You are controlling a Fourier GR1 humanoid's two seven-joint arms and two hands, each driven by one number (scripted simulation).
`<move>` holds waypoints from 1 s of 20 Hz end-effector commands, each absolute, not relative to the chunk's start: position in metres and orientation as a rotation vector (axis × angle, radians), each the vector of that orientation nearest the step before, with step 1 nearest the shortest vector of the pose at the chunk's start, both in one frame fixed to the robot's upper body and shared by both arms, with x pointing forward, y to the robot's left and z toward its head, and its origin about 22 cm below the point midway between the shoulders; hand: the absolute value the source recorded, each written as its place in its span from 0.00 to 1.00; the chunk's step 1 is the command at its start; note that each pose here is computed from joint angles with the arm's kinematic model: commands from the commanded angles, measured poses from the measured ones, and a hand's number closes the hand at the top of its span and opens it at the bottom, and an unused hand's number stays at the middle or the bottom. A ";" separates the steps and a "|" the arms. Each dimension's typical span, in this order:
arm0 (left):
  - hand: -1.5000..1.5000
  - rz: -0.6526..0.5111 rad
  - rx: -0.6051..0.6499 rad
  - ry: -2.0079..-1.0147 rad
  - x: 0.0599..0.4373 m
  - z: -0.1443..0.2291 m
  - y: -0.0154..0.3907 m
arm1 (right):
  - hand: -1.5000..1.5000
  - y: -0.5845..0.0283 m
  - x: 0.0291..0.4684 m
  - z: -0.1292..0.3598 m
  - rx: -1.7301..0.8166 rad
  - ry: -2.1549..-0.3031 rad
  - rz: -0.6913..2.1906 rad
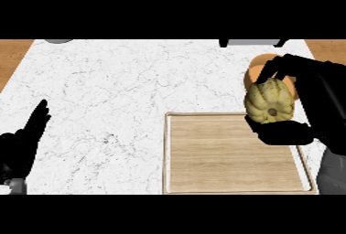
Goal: Pick the squash from the tray and place it in the pot
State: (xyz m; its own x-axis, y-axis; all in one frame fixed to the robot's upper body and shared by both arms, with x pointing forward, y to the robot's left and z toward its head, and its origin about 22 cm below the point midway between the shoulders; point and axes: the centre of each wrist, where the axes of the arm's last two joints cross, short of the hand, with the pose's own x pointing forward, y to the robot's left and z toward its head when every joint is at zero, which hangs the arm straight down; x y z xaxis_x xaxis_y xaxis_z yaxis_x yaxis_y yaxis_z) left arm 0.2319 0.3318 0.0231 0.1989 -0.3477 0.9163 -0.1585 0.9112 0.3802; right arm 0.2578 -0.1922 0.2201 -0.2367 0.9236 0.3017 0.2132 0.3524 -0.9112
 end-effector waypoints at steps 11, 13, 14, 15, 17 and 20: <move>0.50 -0.151 0.431 -1.377 0.234 0.020 0.331 | 1.00 -0.274 0.335 0.241 -0.991 -1.763 0.734; 0.50 -0.165 0.431 -1.393 0.222 0.006 0.333 | 1.00 -0.265 0.367 0.254 -0.989 -1.755 0.738; 0.50 -0.152 0.420 -1.389 0.228 -0.002 0.319 | 1.00 -0.261 0.369 0.234 -0.993 -1.757 0.746; 0.50 -0.151 0.427 -1.392 0.246 0.017 0.323 | 1.00 -0.272 0.381 0.249 -1.007 -1.739 0.729; 0.50 -0.174 0.408 -1.398 0.248 0.024 0.311 | 1.00 -0.294 0.398 0.246 -1.021 -1.728 0.764; 0.50 -0.183 0.419 -1.391 0.233 0.018 0.319 | 1.00 -0.278 0.423 0.229 -1.024 -1.710 0.784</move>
State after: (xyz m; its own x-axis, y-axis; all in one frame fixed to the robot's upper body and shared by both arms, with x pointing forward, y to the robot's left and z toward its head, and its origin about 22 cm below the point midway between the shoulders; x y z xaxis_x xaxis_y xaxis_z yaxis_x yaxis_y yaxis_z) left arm 0.2390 0.3236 0.0209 0.1813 -0.3563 0.9166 -0.1328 0.9147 0.3818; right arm 0.3953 -0.2740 0.2366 -0.2048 0.8836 0.4211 0.2887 0.4656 -0.8366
